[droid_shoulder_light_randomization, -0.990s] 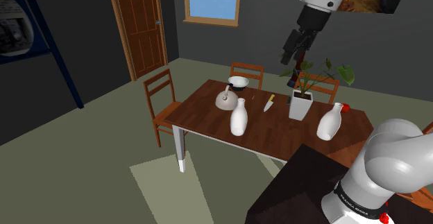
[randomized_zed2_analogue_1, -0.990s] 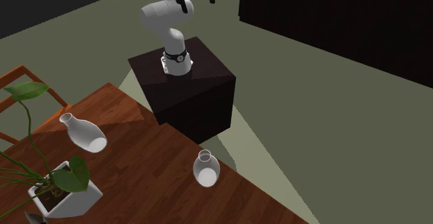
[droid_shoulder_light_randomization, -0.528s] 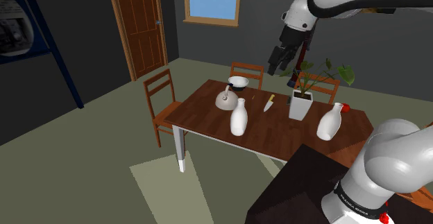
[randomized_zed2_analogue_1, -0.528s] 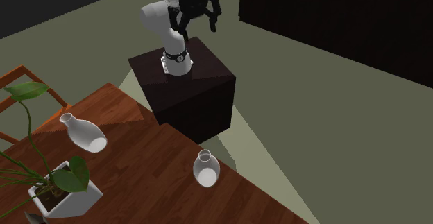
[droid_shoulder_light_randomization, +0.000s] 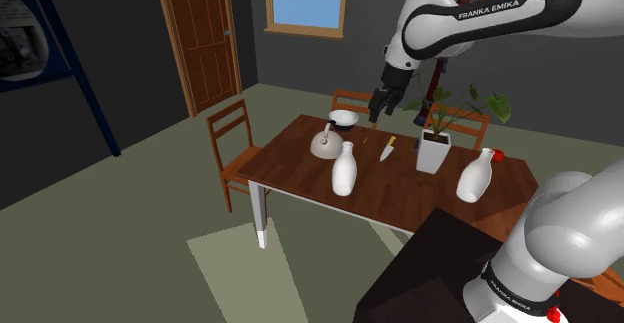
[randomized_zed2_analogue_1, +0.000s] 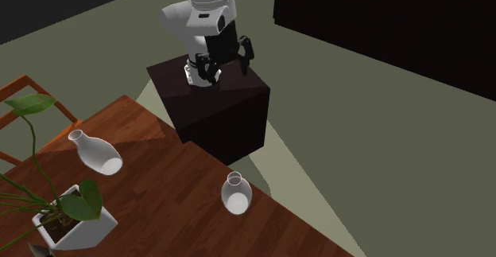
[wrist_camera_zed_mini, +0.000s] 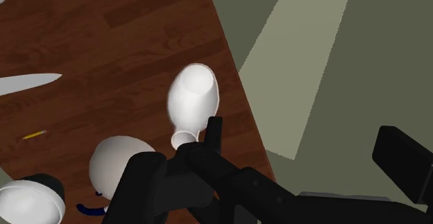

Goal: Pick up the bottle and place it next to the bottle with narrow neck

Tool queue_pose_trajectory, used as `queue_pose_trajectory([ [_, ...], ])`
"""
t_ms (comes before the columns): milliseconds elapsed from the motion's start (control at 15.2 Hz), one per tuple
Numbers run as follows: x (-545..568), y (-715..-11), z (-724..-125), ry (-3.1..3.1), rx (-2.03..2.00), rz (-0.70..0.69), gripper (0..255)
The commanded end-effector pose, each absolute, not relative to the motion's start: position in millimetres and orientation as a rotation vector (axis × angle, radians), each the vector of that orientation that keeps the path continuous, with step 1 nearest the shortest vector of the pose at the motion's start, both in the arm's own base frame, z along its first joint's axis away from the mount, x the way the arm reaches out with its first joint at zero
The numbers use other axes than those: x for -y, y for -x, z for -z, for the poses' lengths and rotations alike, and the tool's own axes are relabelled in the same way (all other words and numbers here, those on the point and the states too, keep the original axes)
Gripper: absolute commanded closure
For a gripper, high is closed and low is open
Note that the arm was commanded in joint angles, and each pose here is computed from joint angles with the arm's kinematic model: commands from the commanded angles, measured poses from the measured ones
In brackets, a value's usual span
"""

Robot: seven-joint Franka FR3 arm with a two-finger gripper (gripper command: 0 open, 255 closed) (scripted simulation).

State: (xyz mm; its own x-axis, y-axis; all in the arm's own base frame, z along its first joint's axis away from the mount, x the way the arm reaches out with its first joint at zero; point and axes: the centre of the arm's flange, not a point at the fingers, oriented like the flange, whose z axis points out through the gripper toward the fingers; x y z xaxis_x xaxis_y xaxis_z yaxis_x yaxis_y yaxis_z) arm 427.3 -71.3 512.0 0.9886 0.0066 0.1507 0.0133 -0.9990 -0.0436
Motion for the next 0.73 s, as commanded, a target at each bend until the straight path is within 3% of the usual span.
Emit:
queue_pose_trajectory([
  [0, 80.3, -445.0, -491.1, 3.094, 0.022, 0.224, 0],
  [660, 123.7, -526.4, -393.9, 3.116, 0.051, 0.163, 0],
])
